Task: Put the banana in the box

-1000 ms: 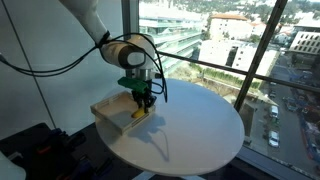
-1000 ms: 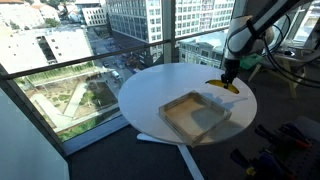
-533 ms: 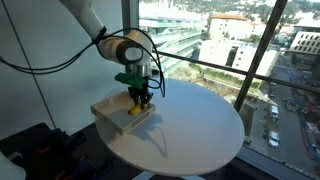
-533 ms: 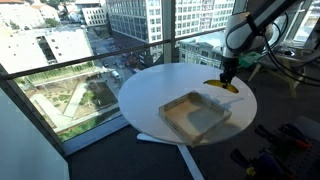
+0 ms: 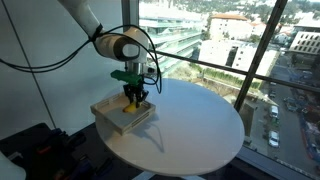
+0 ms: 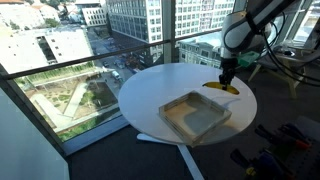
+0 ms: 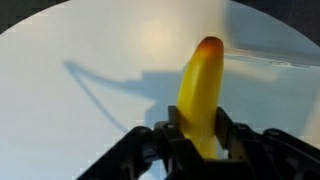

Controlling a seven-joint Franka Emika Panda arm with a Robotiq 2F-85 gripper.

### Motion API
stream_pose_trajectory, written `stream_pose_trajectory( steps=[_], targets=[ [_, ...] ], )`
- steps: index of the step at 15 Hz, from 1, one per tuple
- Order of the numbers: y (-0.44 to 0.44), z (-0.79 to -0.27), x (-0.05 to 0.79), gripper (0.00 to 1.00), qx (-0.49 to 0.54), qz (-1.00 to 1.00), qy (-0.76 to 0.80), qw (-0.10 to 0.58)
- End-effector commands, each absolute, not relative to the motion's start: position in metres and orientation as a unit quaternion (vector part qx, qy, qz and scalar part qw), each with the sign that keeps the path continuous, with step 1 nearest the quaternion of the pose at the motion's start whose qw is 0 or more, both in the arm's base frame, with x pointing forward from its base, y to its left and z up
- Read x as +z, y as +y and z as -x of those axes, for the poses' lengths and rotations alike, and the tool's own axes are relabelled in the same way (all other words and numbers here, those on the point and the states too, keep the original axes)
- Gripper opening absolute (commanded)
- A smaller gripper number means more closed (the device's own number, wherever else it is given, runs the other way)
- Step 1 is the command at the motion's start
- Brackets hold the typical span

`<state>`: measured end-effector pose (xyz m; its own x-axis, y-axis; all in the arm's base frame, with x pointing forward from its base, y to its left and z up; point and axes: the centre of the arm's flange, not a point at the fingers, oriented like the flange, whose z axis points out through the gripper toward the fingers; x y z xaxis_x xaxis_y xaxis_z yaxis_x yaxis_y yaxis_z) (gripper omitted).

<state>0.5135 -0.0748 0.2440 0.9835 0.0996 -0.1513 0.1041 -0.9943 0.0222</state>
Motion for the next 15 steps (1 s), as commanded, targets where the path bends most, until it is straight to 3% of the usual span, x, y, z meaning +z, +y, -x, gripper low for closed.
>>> stream_pose_trajectory(
  steps=[1,15],
  targets=[
    [-0.066,-0.511,0.255,0.14,-0.086,-0.994,0.069,0.023],
    [-0.022,-0.516,0.255,0.14,-0.091,-0.988,0.125,0.026]
  ],
)
